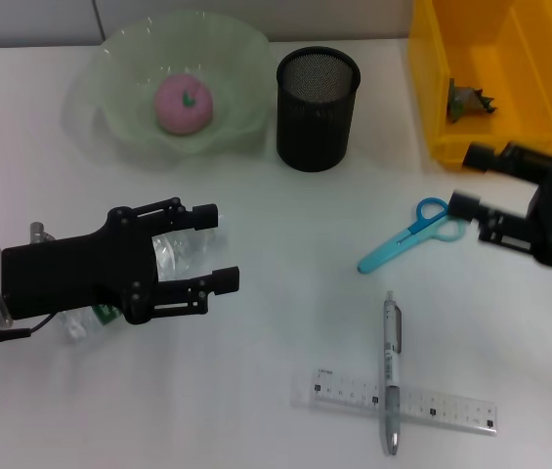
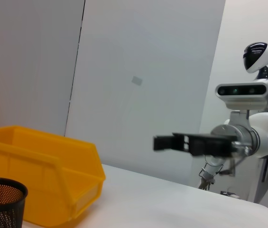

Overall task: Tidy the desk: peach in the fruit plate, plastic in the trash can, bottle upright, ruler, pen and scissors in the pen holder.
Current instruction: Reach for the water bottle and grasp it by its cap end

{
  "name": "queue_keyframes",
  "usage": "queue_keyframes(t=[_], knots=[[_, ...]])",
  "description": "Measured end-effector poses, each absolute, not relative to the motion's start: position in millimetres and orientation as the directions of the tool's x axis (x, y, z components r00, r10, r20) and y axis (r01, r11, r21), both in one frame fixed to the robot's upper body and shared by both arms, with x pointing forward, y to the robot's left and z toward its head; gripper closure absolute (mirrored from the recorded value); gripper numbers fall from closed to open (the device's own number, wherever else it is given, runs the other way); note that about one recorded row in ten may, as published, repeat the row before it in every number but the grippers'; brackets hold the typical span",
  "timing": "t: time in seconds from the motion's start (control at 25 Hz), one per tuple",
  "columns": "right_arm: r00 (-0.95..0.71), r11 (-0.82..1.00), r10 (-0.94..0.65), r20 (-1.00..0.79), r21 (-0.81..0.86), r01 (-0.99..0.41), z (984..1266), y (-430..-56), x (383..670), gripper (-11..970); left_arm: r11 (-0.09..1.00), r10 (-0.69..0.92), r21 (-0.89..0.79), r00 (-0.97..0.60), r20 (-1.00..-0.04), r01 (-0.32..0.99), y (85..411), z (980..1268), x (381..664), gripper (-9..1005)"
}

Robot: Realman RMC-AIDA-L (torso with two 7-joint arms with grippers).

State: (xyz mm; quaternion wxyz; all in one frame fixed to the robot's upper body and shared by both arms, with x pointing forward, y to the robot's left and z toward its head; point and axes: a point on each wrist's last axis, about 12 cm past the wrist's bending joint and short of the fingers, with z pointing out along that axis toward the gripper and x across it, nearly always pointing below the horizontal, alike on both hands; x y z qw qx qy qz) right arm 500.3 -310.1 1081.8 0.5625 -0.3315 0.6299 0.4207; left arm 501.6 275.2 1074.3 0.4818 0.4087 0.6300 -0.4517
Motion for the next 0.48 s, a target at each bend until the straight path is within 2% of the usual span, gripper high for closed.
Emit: queue_keyframes(t=[0.48], knots=[[-0.147, 0.352, -0.019, -0.989, 0.131, -0.927, 1077.2, -303.0, 495.5, 281, 0.256, 0.074, -0.18, -0.205, -0.976, 0.95, 275.1, 1075.1, 501.6, 200]])
